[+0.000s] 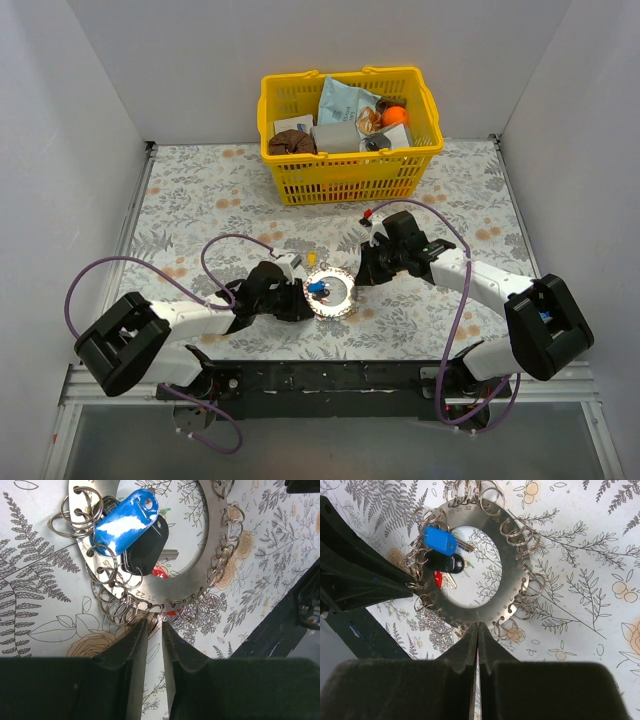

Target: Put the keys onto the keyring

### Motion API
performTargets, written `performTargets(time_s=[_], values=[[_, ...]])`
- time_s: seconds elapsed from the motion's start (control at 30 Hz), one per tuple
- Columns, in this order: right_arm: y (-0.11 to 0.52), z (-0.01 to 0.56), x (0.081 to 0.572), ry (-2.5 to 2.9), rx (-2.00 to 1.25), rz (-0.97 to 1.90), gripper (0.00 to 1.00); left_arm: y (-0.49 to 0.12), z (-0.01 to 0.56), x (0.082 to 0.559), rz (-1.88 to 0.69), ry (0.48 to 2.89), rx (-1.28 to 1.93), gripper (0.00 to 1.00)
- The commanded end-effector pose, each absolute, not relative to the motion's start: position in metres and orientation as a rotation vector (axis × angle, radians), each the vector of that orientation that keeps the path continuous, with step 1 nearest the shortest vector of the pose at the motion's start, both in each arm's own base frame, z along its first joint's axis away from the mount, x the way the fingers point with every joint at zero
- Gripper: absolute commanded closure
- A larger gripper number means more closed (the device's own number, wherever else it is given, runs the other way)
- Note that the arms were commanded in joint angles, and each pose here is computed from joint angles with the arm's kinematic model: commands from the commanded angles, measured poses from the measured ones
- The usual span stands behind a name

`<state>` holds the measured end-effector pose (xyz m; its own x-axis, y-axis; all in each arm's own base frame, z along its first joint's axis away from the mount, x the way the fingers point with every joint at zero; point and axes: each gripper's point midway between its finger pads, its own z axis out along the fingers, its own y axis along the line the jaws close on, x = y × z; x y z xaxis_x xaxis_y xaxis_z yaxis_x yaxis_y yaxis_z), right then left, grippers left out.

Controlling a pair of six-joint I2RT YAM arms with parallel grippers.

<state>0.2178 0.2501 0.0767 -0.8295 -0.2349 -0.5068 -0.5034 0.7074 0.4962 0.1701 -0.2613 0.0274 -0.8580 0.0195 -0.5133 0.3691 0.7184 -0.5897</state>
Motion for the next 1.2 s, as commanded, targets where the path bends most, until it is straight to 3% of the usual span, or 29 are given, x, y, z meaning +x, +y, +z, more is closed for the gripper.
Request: performTargets(time_s=[0.0,0.17,0.47,0.53,0.63,0.87,1.17], values=[[0.256,0.086,0.221,2.451,-0.587,0.937,0.95,-0.265,0.029,0.175,-0.972,2.419,0.317,0.85],[0.255,0.087,0.222,2.447,-0.588,0.934,0.95,-0.265,0.031,0.176,-0.971,2.412,0.322,1.0],[0.26,0.11,0.22,2.331,-0.654,0.981,0.93,-0.274,0.062,0.188,-0.974,2.342,0.373,1.0],[0.261,0.117,0.219,2.296,-0.669,0.997,0.8,-0.272,0.065,0.189,-0.94,2.351,0.396,1.0],[0.262,0.128,0.22,2.244,-0.683,0.998,0.72,-0.277,0.088,0.196,-0.94,2.303,0.439,1.0],[0.265,0.145,0.217,2.157,-0.712,1.039,0.44,-0.284,0.13,0.202,-0.958,2.228,0.498,1.0],[0.264,0.18,0.206,1.975,-0.761,1.088,0.26,-0.286,0.178,0.21,-0.926,2.115,0.594,1.0]])
